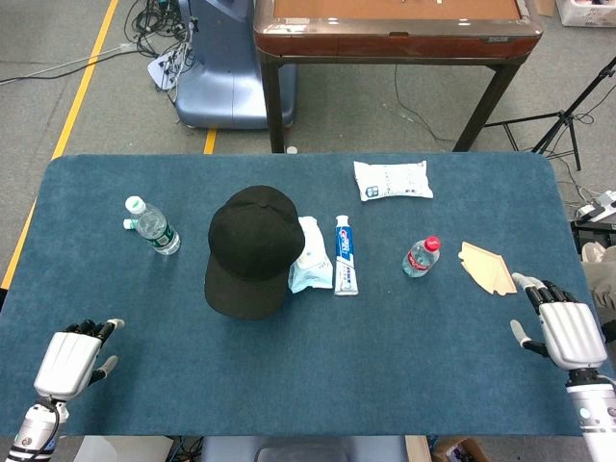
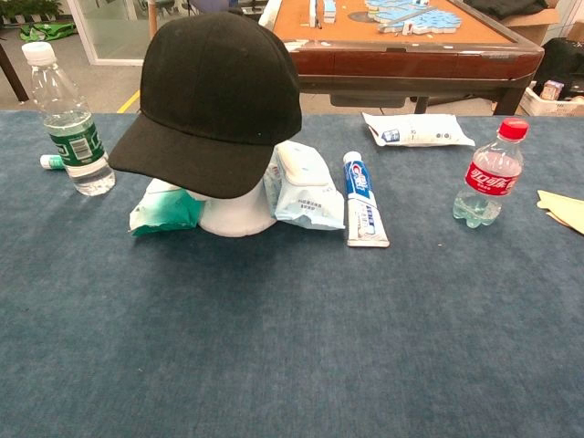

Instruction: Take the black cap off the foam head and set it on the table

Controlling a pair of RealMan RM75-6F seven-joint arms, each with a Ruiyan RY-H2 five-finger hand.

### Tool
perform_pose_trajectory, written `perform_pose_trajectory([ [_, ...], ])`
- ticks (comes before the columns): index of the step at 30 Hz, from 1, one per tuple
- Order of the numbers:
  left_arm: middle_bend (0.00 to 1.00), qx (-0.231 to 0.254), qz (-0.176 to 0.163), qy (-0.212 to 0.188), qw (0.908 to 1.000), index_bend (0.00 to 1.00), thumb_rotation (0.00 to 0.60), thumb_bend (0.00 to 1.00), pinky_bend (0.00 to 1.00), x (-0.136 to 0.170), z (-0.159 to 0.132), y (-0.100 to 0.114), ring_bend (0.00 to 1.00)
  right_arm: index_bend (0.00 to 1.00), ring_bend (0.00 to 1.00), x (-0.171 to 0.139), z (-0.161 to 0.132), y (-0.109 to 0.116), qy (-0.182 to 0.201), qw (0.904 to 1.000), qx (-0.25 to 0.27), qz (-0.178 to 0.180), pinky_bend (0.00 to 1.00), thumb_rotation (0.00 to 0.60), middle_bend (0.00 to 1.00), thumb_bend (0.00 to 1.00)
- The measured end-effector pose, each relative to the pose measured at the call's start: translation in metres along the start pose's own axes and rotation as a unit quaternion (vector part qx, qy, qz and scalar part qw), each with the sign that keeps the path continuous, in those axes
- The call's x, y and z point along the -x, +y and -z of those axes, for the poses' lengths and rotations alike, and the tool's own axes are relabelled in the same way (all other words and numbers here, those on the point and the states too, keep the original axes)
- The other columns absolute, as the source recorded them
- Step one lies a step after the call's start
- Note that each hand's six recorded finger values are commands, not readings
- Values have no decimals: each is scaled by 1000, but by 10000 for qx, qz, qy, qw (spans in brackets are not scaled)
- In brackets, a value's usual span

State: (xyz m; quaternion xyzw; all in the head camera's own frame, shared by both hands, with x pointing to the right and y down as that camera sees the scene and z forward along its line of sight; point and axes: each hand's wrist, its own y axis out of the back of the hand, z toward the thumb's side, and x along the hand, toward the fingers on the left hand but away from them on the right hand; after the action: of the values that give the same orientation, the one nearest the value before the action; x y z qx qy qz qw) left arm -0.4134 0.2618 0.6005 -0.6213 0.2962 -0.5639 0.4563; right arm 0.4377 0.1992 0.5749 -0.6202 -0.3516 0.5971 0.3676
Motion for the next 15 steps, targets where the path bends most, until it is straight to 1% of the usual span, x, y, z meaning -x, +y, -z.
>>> perform_pose_trajectory([
  [7, 570, 18, -14, -41, 10000, 348, 600, 169, 597, -1, -2, 0, 462, 170, 209, -2, 1, 2, -6, 10000, 22, 49, 335, 600, 237, 363],
  [13, 565, 102, -161, -221, 9996, 348, 600, 169, 597, -3, -8, 4, 462, 170, 209, -4, 2, 5, -31, 9999, 52, 119, 335, 600, 237, 363],
  [15, 563, 109, -225, -303, 9992, 369, 600, 169, 597, -4, -12, 6, 463, 171, 209, -5, 3, 6, -41, 9998, 65, 157, 335, 600, 237, 362],
])
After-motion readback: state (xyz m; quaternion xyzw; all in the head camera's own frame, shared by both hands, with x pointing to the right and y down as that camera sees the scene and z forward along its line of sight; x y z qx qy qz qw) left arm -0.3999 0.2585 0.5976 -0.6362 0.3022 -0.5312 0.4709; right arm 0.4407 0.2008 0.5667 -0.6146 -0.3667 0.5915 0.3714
